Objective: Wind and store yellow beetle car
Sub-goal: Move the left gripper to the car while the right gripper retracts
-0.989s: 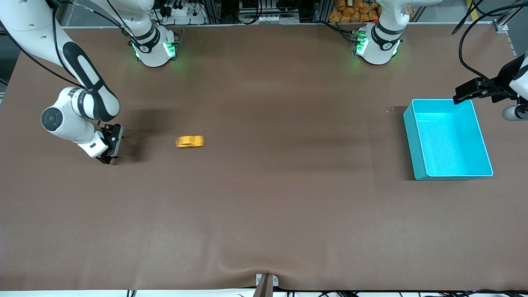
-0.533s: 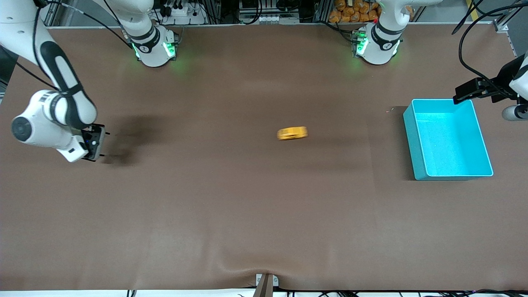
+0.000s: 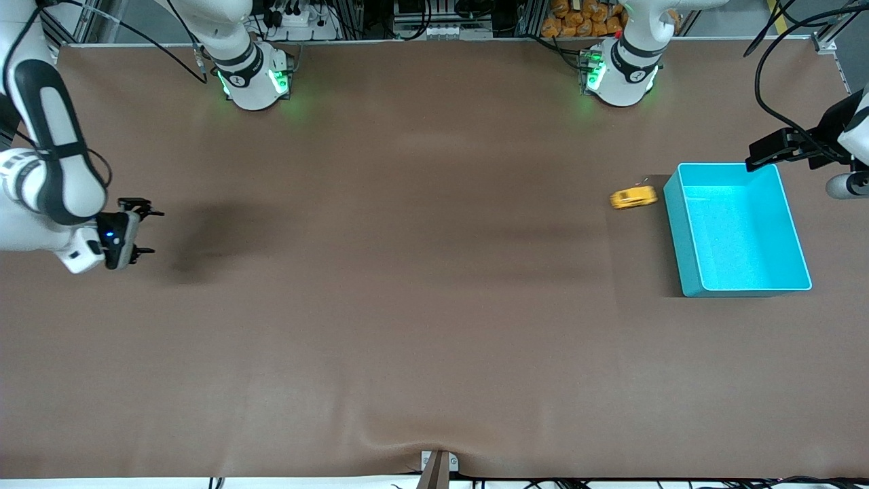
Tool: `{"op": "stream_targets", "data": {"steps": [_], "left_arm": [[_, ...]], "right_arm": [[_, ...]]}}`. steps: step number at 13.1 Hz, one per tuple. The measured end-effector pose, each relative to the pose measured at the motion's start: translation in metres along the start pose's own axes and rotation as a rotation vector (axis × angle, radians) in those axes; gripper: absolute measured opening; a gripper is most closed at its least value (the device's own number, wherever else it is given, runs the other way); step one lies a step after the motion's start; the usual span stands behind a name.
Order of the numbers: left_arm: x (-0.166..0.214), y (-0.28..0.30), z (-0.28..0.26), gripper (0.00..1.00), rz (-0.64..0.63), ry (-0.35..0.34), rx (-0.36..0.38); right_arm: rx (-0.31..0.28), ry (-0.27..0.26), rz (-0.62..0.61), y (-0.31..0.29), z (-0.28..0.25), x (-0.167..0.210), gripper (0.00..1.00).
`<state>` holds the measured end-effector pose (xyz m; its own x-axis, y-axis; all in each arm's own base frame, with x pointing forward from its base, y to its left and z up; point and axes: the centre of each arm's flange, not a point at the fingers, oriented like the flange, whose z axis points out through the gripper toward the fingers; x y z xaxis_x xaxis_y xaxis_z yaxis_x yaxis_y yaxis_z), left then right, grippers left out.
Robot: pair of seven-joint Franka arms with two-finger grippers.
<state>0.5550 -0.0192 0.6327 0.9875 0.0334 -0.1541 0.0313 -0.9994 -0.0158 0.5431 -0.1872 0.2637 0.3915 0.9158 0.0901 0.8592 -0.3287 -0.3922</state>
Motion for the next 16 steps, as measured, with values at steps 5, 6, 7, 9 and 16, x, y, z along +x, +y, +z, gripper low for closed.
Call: {"op": "stream_targets", "data": {"steps": [5,6,7,9,16], "left_arm": [[0.002,0.012,0.021,1.0,-0.058,-0.049,0.007],[0.005,0.021,0.038,1.0,-0.089,-0.075,0.014],[0.011,0.029,0.058,1.0,-0.118,-0.082,0.019],[0.026,0.033,0.098,1.0,-0.216,-0.069,0.021],[0.034,0.026,0.257,1.0,-0.801,-0.027,0.016]], "right_arm": [[-0.003,0.008,0.101,0.002,-0.074,0.014,1.0],[-0.019,0.011,0.136,0.002,-0.092,0.022,1.0],[-0.039,0.014,0.168,0.001,-0.111,0.036,1.0],[-0.07,0.012,0.227,-0.007,-0.149,0.075,1.0],[-0.146,0.044,0.426,-0.062,-0.233,0.202,1.0]]}}
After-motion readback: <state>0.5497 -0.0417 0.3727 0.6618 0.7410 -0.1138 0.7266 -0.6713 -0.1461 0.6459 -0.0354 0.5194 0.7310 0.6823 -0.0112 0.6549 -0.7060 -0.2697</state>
